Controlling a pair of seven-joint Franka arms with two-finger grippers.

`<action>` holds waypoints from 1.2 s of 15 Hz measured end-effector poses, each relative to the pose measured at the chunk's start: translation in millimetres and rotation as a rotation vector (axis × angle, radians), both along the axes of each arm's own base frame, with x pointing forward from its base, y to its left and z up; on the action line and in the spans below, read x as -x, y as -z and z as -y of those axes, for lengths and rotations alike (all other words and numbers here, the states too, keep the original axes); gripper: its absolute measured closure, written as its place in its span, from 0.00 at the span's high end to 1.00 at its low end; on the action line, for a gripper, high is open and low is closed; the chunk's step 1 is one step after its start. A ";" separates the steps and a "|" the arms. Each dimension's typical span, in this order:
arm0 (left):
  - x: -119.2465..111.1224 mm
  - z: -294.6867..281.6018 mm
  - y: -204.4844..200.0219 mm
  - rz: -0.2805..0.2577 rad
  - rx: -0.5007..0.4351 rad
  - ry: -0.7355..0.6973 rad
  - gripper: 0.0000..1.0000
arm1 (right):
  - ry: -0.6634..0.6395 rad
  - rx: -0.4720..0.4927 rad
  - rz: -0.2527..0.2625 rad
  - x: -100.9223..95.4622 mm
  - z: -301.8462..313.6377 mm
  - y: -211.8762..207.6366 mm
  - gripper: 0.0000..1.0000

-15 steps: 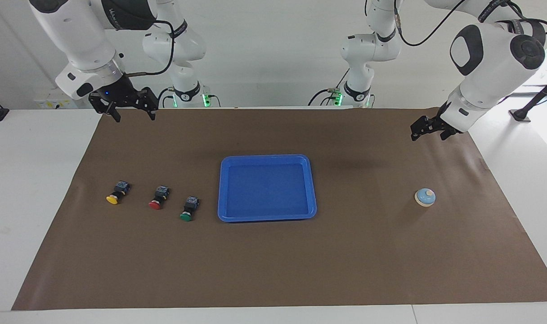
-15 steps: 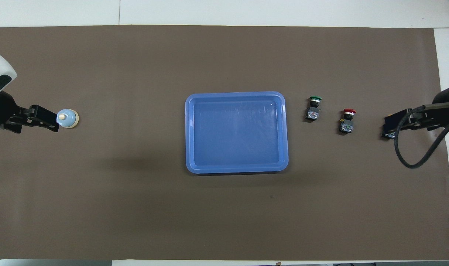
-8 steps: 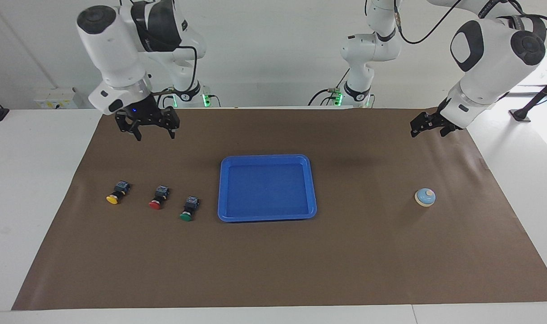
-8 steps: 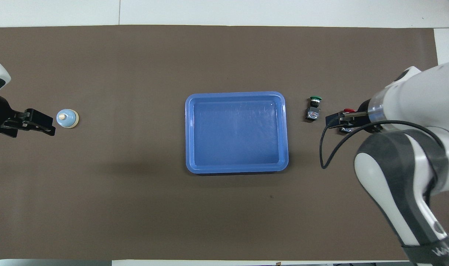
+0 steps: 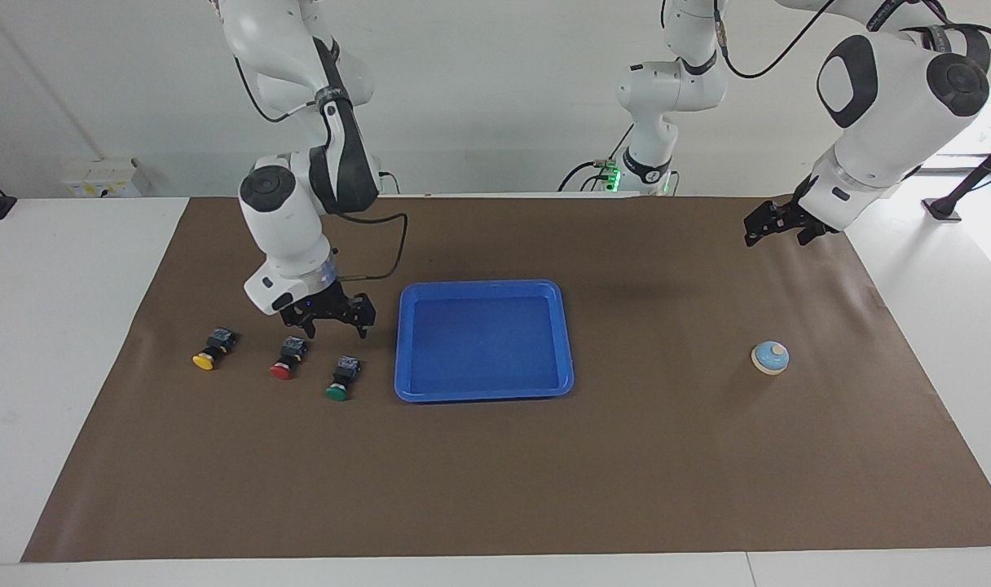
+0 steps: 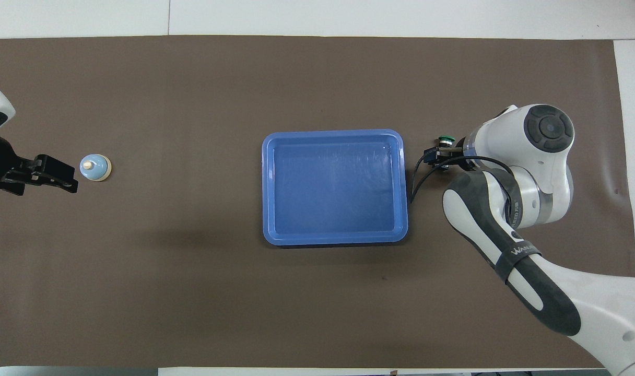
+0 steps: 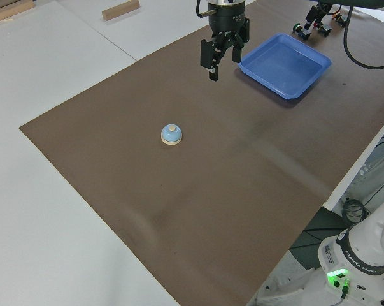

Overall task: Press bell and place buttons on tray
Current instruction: 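Grasp the green button with the right gripper while the left gripper withdraws, then carry the green button into the blue tray and open the right gripper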

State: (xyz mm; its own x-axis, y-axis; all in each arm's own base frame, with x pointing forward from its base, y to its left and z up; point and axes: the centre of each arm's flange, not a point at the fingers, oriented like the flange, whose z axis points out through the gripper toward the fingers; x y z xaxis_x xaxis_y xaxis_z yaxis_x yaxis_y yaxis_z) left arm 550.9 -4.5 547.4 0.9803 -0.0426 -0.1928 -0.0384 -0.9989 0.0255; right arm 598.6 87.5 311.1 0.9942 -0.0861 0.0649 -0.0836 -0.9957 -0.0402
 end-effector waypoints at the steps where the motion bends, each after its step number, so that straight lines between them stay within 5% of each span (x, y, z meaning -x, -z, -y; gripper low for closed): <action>1: 0.0 0.0 -0.1 0.000 0.000 0.000 1.00 | 0.001 -0.001 0.002 -1.9 0.5 8.7 1.00; 5: 0.1 1.7 -0.2 0.000 0.001 0.003 1.00 | -0.003 -0.005 0.017 -4.6 -3.1 18.9 0.97; 11: 0.5 4.0 -2.1 0.003 0.003 0.008 1.00 | -0.005 -0.002 -0.002 -2.9 -3.6 20.0 0.41; 15: 3.2 3.4 -19.8 0.017 0.003 0.007 1.00 | -0.018 0.005 -0.052 -7.7 -10.4 6.2 0.41; 18: 3.4 3.8 -25.4 0.024 0.003 0.008 1.00 | -0.079 0.013 -0.090 -20.0 -49.8 -41.9 0.41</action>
